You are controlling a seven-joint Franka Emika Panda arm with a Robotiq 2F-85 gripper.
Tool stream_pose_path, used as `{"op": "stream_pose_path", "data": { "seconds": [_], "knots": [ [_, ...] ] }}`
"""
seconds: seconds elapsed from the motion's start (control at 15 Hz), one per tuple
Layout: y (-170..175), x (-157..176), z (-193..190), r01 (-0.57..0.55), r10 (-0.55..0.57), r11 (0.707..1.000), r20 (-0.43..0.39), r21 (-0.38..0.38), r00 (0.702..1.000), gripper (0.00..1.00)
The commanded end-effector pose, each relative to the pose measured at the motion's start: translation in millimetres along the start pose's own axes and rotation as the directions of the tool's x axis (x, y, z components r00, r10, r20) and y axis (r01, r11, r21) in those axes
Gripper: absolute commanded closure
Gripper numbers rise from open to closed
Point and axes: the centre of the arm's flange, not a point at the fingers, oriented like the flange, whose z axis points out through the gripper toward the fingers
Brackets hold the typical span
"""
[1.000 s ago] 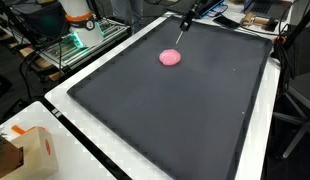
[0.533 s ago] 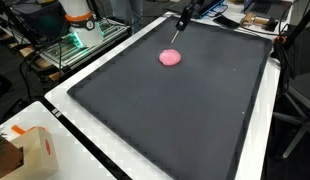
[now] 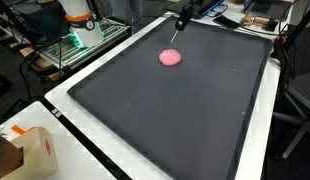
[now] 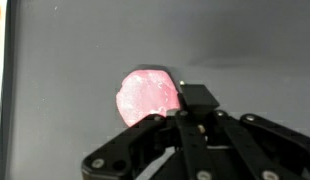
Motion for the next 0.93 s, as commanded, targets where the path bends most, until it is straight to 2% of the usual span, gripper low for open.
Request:
{"op": "stream_pose_path", "data": {
  "seconds": [0.0,0.87],
  "knots": [
    [11.8,-11.8,3.7,-0.011,0.011,1.000,-0.012,0.000,1.000,0.97],
    [71.2,-26.1,0.9,-0.028,0.036,0.997,-0.100,0.077,0.994,0.97]
  ]
}}
